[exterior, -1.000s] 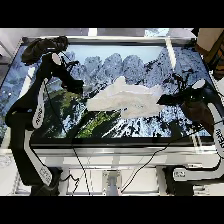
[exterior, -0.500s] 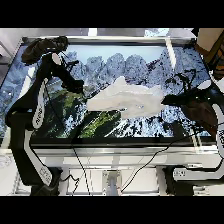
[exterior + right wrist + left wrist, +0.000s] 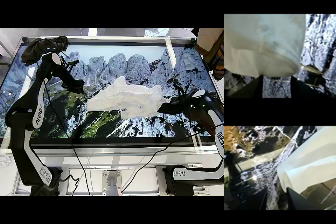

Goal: Fold the shirts.

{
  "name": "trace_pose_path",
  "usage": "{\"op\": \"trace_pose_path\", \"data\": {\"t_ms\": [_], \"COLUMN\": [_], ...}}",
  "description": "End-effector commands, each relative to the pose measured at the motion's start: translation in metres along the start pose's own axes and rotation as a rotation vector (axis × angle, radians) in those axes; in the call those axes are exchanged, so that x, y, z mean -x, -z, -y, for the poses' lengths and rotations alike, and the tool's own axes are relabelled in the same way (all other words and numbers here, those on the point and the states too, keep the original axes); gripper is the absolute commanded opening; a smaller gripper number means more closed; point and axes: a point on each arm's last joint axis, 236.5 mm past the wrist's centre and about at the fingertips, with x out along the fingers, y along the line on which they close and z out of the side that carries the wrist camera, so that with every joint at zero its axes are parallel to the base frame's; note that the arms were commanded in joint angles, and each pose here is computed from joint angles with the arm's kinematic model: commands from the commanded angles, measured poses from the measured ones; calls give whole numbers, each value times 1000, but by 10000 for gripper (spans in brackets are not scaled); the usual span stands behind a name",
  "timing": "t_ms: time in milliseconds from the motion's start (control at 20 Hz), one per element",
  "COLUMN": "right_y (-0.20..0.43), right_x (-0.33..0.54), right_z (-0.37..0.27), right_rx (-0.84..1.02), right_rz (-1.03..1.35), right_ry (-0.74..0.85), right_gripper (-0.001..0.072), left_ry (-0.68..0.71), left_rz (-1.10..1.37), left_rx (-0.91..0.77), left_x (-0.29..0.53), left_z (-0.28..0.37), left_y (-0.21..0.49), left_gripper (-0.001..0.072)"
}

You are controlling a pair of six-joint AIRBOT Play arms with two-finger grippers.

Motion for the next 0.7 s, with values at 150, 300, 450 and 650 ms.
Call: {"op": "trace_pose_path", "data": {"t_ms": [150, 300, 450, 650], "right_y": [-25, -27, -29, -32], "right_x": [-8, -7, -7, -7], "right_z": [-9, -6, -5, -2], "right_rx": [-37, -37, -16, -16], "right_rz": [143, 154, 163, 175], "right_ry": [-55, -46, -38, -28], "right_gripper": [243, 131, 27, 27], "left_ry": [0, -1, -30, 121], "left_rz": [-5, -11, -32, -126], "left_rx": [1, 5, 28, 77], "left_x": [0, -1, -3, -20], "left_z": [0, -1, -9, 19], "left_y": [1, 3, 7, 25], "left_gripper": [295, 295, 375, 530]}}
